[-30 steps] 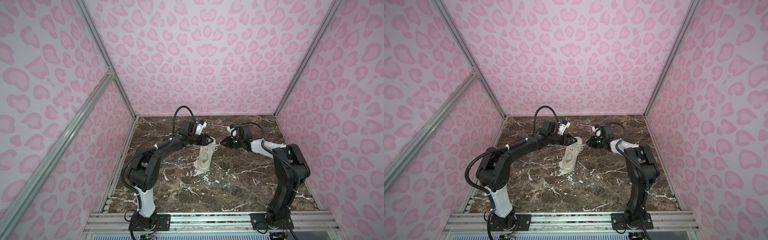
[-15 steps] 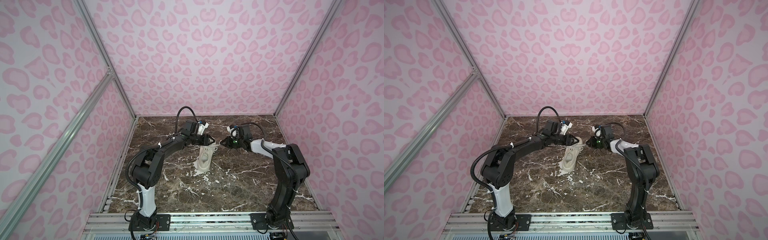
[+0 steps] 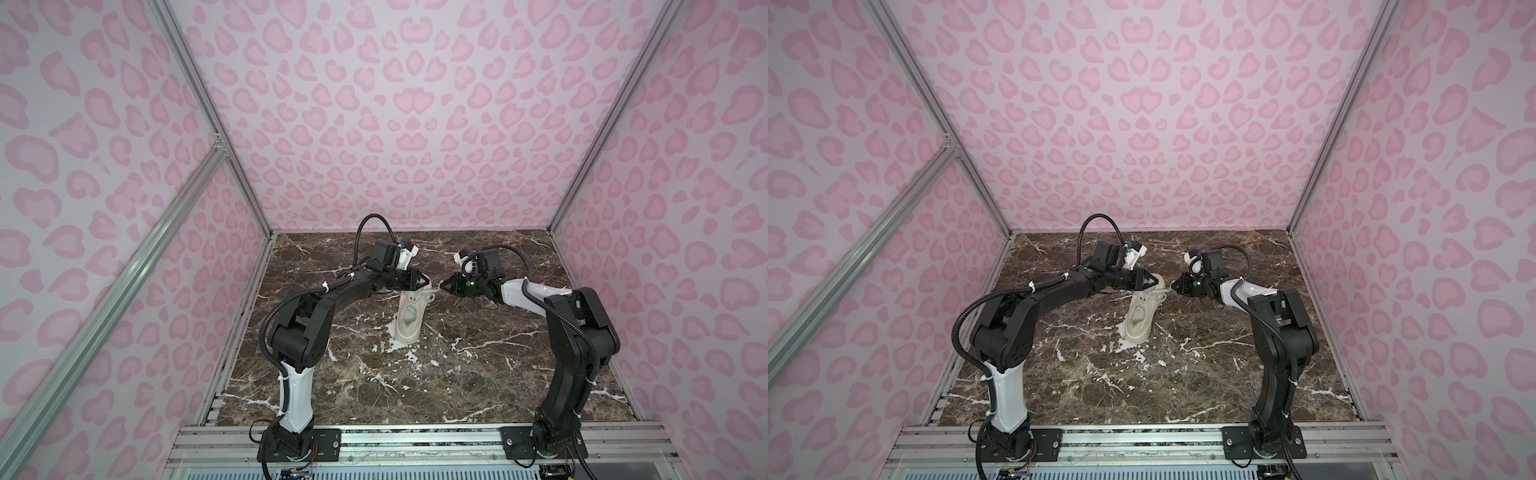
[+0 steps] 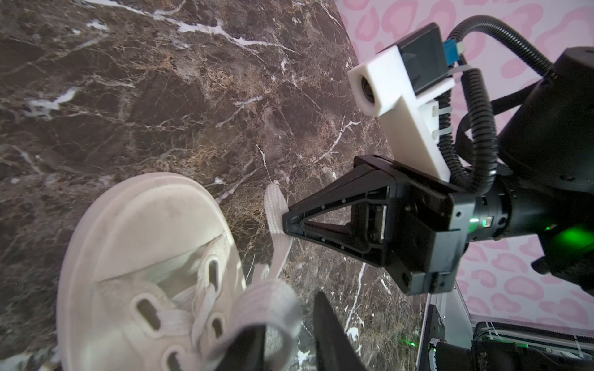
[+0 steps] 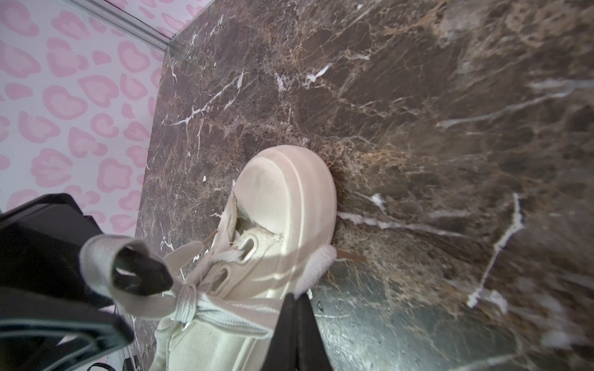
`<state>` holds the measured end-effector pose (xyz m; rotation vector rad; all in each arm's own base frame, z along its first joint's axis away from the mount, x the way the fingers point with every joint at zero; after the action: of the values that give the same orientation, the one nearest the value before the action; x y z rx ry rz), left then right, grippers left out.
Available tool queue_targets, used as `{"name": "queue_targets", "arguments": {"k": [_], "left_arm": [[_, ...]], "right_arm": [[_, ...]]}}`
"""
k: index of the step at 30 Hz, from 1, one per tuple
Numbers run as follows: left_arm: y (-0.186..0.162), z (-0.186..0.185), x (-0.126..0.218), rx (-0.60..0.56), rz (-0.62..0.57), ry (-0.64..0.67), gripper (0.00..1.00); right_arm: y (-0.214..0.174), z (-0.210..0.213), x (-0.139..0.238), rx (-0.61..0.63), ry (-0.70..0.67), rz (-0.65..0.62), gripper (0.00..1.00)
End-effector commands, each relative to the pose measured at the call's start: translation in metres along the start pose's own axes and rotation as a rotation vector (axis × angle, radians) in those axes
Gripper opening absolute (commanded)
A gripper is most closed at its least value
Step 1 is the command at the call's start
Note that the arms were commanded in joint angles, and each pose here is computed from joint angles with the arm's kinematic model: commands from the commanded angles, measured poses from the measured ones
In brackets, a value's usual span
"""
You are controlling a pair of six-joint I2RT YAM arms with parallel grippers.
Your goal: Tie the shoes
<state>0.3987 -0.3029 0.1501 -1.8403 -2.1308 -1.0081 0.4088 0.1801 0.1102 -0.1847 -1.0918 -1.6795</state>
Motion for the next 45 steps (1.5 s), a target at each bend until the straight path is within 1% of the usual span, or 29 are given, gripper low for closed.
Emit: {"name": "queue_targets", "arguments": {"k": [1, 2, 4, 10, 15, 17, 20, 21, 24, 25, 31, 36, 41, 45], "left_arm": [[0.008, -0.006, -0.001, -0.026, -0.027, -0.039, 0.11], [0.009, -0.005, -0.001, -0.023, -0.029, -0.038, 0.07], [0.009, -0.005, -0.001, -0.024, -0.032, -0.038, 0.04], [0.016, -0.003, 0.008, -0.028, -0.061, -0.017, 0.04], [0.016, 0.006, 0.012, -0.005, -0.056, -0.015, 0.03], [0.016, 0.009, 0.014, 0.000, -0.060, -0.018, 0.03], [0.014, 0.012, 0.013, 0.007, -0.042, -0.040, 0.03], [0.014, 0.013, 0.012, 0.011, -0.031, -0.049, 0.03], [0.012, 0.012, 0.011, 0.010, -0.018, -0.071, 0.03], [0.011, 0.012, 0.011, 0.007, -0.017, -0.070, 0.03], [0.017, 0.018, 0.018, 0.023, -0.028, -0.077, 0.03], [0.022, 0.024, 0.021, 0.045, -0.026, -0.096, 0.03], [0.021, 0.028, 0.016, 0.064, 0.000, -0.120, 0.03], [0.019, 0.030, 0.018, 0.067, -0.002, -0.111, 0.03]], "right_arm": [[0.000, -0.002, -0.002, 0.003, -0.001, -0.003, 0.00], [0.000, -0.002, -0.002, 0.004, -0.004, -0.004, 0.00], [0.000, -0.002, -0.002, 0.001, -0.004, -0.005, 0.00], [-0.004, -0.008, -0.002, -0.018, -0.031, -0.002, 0.00], [-0.007, -0.014, -0.004, -0.036, -0.057, 0.014, 0.00], [-0.007, -0.013, -0.005, -0.036, -0.048, 0.014, 0.00], [-0.005, -0.005, -0.008, -0.018, 0.001, 0.014, 0.00], [-0.003, -0.003, -0.009, -0.007, 0.011, 0.011, 0.05], [-0.002, 0.001, -0.007, 0.014, 0.015, 0.015, 0.23], [-0.002, 0.001, -0.006, 0.022, 0.007, 0.015, 0.27], [-0.006, -0.002, 0.010, 0.038, -0.063, -0.001, 0.36], [-0.010, -0.001, 0.025, 0.071, -0.127, -0.010, 0.35], [-0.019, 0.020, 0.016, 0.210, -0.104, 0.106, 0.31], [-0.024, 0.031, 0.002, 0.268, -0.075, 0.177, 0.27]]}}
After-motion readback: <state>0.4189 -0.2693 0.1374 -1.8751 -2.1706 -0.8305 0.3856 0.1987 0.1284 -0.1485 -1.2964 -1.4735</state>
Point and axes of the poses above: each gripper's point midway between its finger pads, its own x axis back along the fingers, its own z axis along the line the jaws close on, y = z × x, the point moved 5 cm from there along x, back along the fingers, and after that the axes turned 12 degrees about x, right-handed, at the moved point
